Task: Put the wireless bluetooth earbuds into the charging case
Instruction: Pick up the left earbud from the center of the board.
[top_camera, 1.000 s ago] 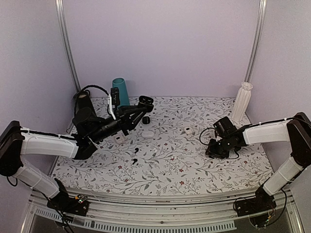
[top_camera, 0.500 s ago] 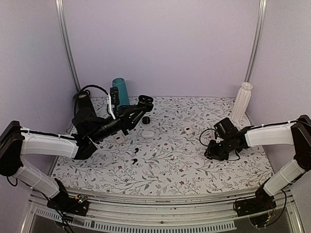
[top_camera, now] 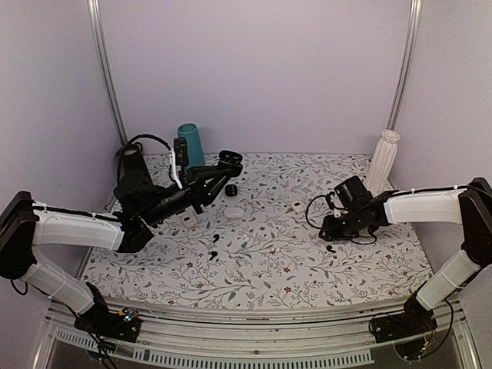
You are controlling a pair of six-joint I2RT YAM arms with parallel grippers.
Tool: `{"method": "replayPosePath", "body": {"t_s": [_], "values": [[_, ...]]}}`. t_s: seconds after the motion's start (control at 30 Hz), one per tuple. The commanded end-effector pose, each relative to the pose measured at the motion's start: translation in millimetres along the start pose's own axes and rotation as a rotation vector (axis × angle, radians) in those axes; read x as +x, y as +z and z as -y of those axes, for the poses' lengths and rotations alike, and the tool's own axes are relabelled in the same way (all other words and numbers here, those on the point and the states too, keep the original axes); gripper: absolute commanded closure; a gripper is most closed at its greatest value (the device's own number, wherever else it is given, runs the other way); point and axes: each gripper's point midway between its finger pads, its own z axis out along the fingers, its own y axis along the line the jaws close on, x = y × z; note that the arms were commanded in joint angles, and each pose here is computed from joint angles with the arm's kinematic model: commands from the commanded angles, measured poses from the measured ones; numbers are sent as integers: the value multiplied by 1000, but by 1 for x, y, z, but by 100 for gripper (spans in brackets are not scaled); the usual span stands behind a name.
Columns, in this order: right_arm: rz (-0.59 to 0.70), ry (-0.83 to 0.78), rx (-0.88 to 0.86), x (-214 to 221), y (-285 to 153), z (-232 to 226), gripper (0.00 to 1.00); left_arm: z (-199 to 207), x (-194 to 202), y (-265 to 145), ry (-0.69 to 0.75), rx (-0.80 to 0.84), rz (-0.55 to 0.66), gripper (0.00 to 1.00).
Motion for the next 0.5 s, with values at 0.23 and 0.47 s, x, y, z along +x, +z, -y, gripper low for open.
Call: {"method": "replayPosePath", "body": {"t_s": [0.23,0.47], "values": [[-58,-363,31,3,-2,-2,67,9,-13,5,10,37,26,100],[-120,-440,35,11,8,1,67,9,-13,8,5,39,15,100]]}}
